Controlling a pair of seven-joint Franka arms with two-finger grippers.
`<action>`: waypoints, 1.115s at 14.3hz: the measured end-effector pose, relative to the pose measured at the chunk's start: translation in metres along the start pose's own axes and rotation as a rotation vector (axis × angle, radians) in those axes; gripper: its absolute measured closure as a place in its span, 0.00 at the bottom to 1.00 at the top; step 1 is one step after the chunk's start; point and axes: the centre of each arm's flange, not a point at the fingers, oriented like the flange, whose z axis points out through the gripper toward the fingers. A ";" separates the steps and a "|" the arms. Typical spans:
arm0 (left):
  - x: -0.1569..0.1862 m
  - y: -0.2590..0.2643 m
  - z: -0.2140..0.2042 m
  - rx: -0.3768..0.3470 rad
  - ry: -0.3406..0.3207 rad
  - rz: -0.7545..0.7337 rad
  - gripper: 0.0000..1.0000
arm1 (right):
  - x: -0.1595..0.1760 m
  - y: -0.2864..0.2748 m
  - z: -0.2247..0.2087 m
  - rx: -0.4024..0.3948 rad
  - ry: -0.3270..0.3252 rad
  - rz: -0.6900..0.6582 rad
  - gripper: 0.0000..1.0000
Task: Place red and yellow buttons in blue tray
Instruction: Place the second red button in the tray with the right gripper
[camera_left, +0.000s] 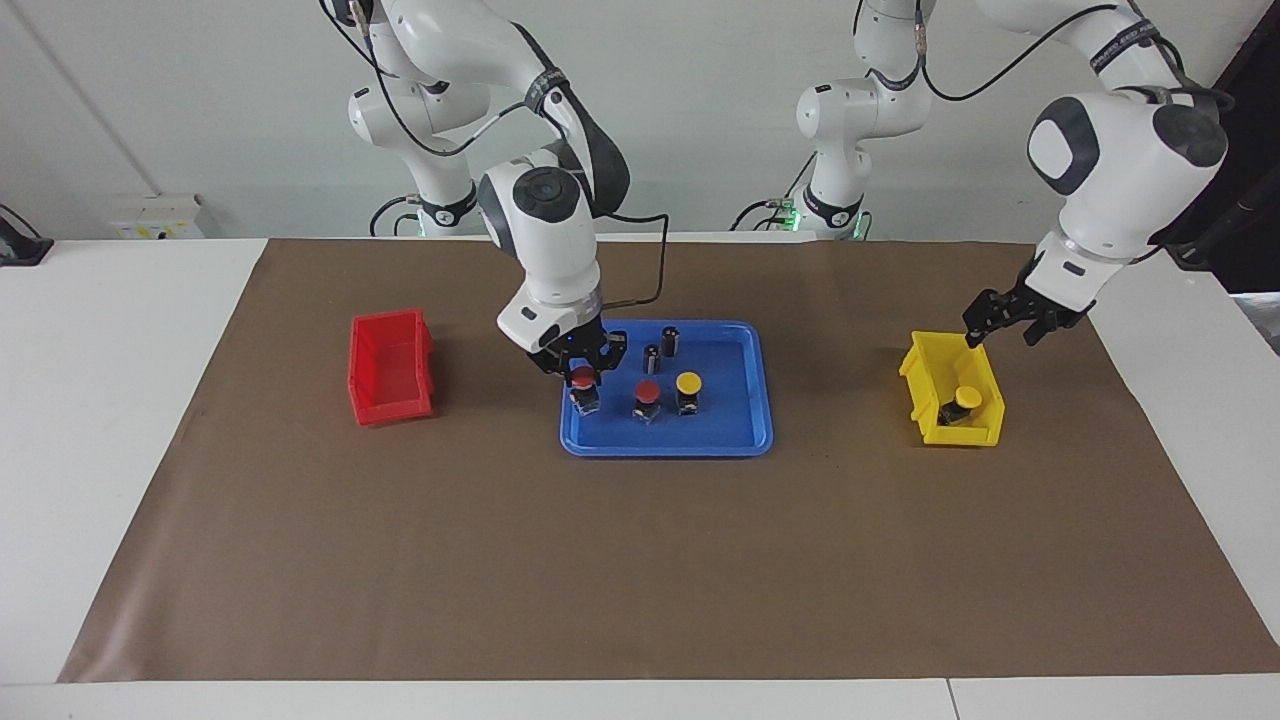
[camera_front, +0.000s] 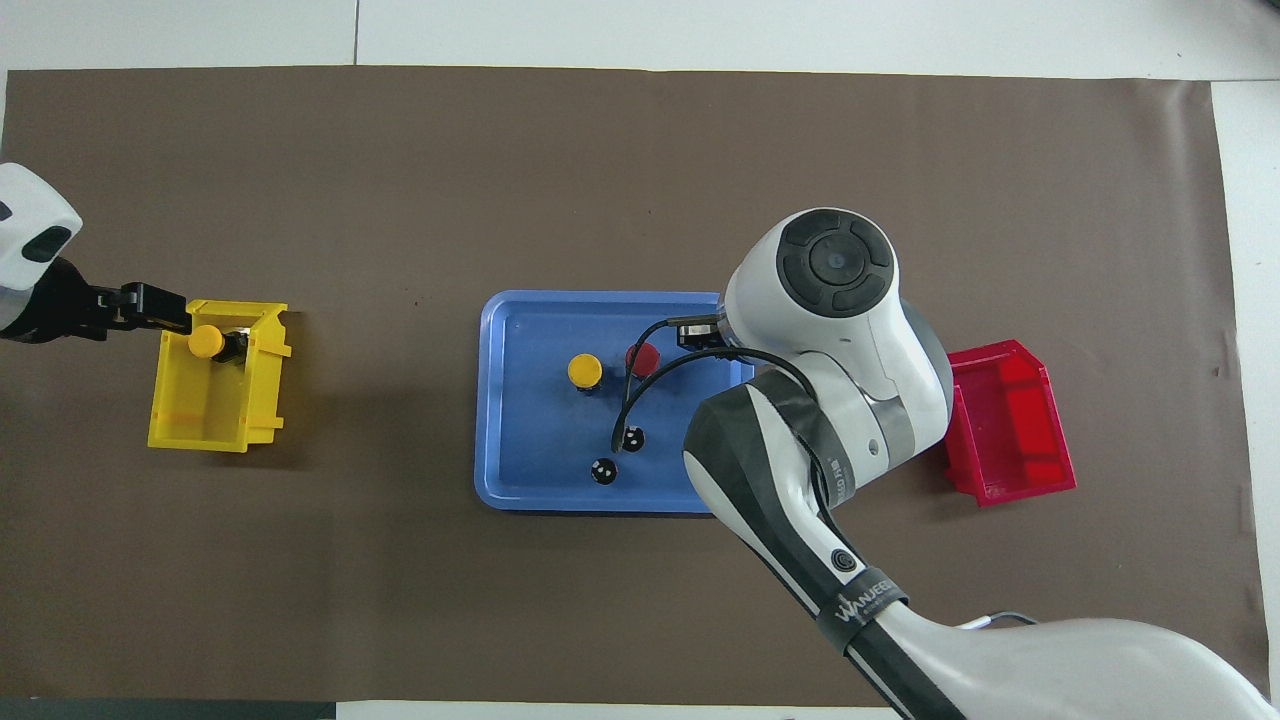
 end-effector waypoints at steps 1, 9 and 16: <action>-0.001 -0.001 0.017 0.000 -0.004 -0.007 0.16 | -0.003 -0.005 0.004 -0.001 -0.004 -0.010 0.59; -0.002 -0.003 0.057 0.000 0.017 -0.024 0.26 | -0.013 -0.012 0.037 -0.002 -0.006 -0.025 0.59; 0.006 -0.008 0.077 0.000 0.028 -0.034 0.30 | 0.003 -0.006 0.019 -0.015 0.043 -0.028 0.10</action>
